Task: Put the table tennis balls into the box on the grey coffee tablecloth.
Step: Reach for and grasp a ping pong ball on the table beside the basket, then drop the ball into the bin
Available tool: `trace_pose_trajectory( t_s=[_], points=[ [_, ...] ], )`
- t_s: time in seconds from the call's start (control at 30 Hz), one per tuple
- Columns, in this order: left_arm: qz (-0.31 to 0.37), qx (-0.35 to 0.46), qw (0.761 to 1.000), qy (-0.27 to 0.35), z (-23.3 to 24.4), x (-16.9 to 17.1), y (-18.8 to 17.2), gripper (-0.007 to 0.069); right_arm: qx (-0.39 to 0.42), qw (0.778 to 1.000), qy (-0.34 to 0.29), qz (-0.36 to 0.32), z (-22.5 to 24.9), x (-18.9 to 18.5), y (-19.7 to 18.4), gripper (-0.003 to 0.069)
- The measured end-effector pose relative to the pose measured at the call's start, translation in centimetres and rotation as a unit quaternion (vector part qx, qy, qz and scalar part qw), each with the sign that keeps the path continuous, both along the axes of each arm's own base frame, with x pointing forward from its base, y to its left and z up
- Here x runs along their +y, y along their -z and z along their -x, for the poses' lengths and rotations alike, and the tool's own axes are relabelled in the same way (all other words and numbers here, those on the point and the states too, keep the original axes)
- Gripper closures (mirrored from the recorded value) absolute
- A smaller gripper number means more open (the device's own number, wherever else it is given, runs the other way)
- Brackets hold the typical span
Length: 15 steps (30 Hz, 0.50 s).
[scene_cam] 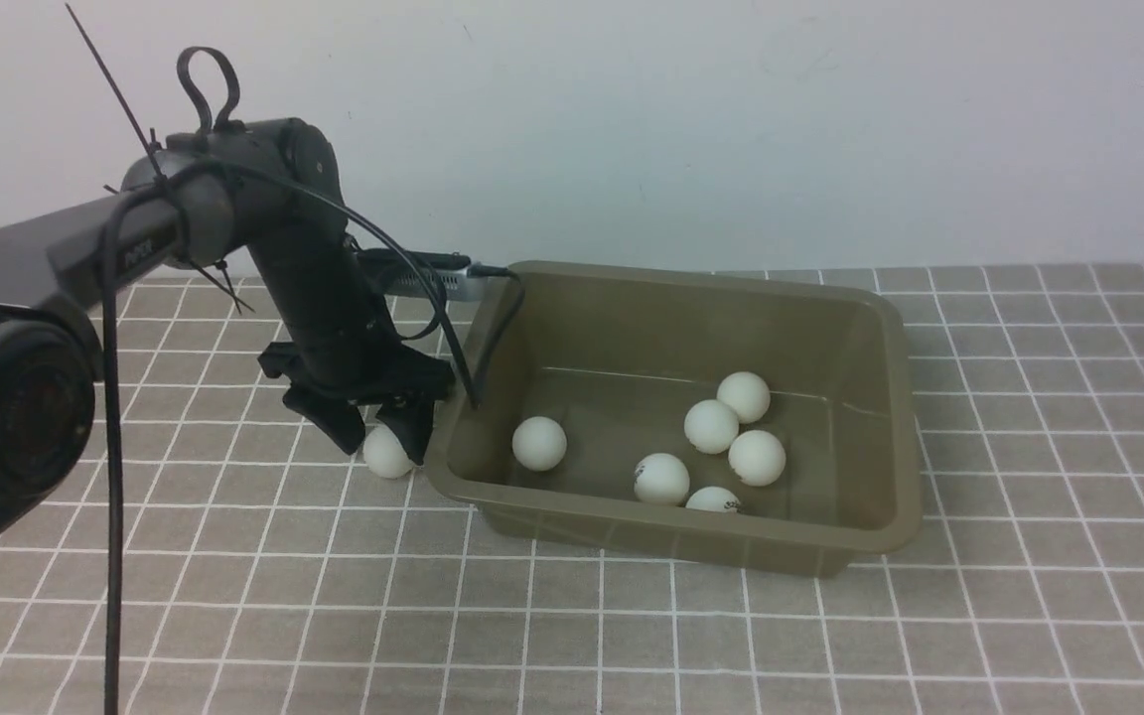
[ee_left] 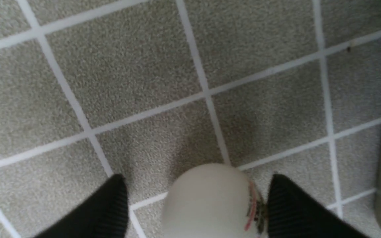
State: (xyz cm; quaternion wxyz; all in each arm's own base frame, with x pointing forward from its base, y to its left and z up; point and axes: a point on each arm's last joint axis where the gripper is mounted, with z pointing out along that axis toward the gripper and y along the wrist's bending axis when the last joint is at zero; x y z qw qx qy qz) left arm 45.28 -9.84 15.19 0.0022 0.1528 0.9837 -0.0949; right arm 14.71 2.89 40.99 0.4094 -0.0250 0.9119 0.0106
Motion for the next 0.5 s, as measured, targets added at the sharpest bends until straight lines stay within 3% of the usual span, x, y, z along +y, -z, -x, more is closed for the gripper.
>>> trace_pose_trajectory(
  t_s=[0.03,0.17,0.27,0.4,0.5],
  points=[
    [-0.002,0.0,1.0,0.001,0.0,0.0,0.0,0.0288,-0.002,1.0,0.001,0.002,0.0,0.0,0.0,0.0604],
    [-0.02,-0.022,1.0,0.005,-0.3,0.4,-1.3,0.0272,-0.004,1.0,0.001,0.004,0.0,-0.1,0.0,0.0604],
    [-0.018,-0.068,0.998,-0.003,-0.6,0.4,-4.7,0.0272,-0.004,1.0,0.001,0.004,-0.1,-0.1,-0.1,0.0604],
    [0.049,-0.133,0.99,0.003,0.3,-1.9,-10.8,0.0272,-0.009,1.0,0.001,0.004,-0.1,-0.1,-0.1,0.0604],
    [0.087,-0.15,0.984,0.045,1.4,-4.8,-12.6,0.0272,-0.015,1.0,-0.001,0.003,-0.2,0.0,-0.2,0.0604]
  ],
)
